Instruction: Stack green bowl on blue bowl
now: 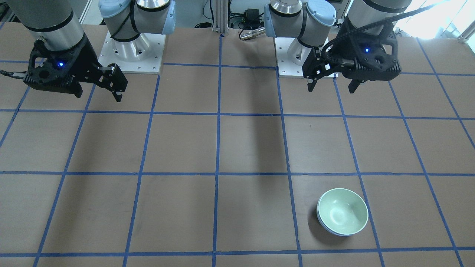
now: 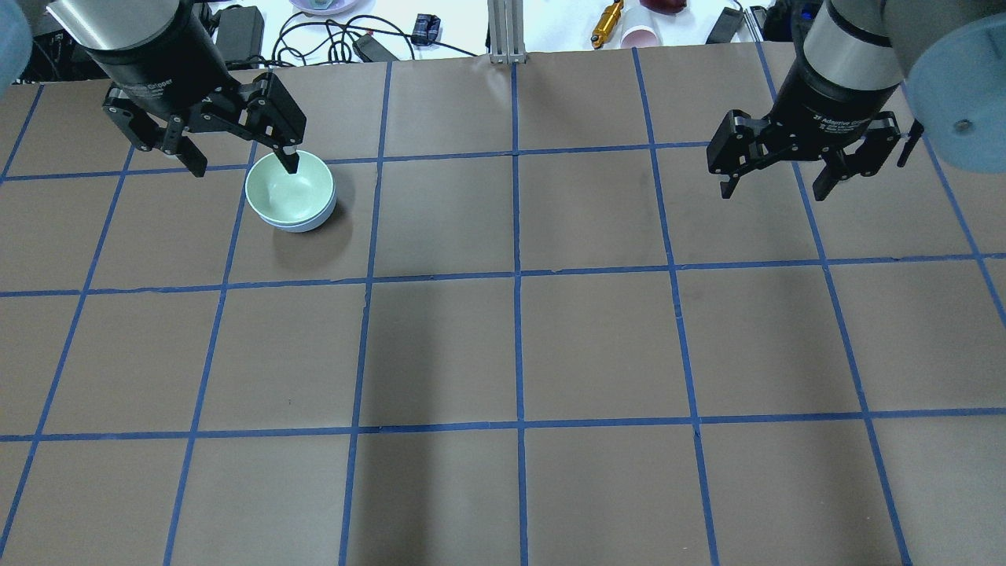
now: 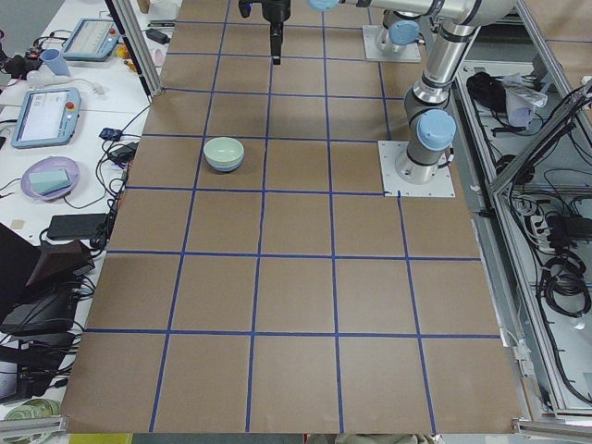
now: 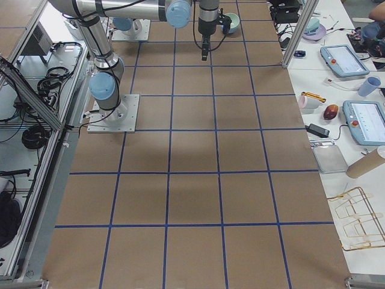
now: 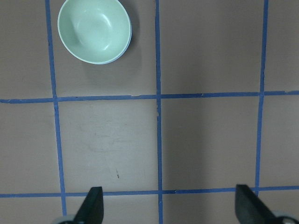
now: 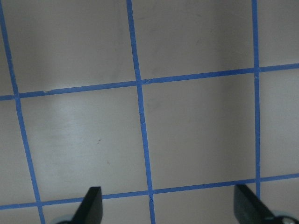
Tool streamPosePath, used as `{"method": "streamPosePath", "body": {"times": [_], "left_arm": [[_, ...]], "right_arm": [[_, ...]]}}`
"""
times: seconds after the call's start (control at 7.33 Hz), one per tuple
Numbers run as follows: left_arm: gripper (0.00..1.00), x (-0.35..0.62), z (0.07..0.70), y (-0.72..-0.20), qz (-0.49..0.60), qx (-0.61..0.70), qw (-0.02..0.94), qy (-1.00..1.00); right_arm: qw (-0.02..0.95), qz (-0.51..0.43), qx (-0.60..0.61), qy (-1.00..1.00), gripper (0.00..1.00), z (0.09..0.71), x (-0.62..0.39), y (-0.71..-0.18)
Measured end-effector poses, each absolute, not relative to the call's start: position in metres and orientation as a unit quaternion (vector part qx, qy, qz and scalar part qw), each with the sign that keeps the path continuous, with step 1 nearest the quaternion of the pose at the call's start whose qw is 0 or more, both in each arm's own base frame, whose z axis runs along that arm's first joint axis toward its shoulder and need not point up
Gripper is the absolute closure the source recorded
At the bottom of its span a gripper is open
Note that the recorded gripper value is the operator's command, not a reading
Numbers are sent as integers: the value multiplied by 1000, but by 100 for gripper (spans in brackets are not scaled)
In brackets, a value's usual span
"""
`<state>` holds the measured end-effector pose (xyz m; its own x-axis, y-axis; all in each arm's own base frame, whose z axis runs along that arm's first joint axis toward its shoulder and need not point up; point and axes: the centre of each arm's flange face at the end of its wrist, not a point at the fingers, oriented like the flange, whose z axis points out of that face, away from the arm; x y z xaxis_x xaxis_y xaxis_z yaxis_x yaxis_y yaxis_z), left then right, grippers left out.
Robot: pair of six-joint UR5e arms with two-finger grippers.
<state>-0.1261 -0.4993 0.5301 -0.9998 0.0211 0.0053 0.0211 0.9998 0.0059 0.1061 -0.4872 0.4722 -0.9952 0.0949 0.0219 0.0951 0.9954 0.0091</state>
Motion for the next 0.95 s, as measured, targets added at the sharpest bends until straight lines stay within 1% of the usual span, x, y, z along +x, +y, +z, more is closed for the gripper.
{"method": "streamPosePath", "body": {"times": [0.95], "left_arm": [[0, -126, 533, -496, -2, -8, -1, -1000]], "right_arm": [[11, -5, -48, -999, 0, 472, 106, -487]]}}
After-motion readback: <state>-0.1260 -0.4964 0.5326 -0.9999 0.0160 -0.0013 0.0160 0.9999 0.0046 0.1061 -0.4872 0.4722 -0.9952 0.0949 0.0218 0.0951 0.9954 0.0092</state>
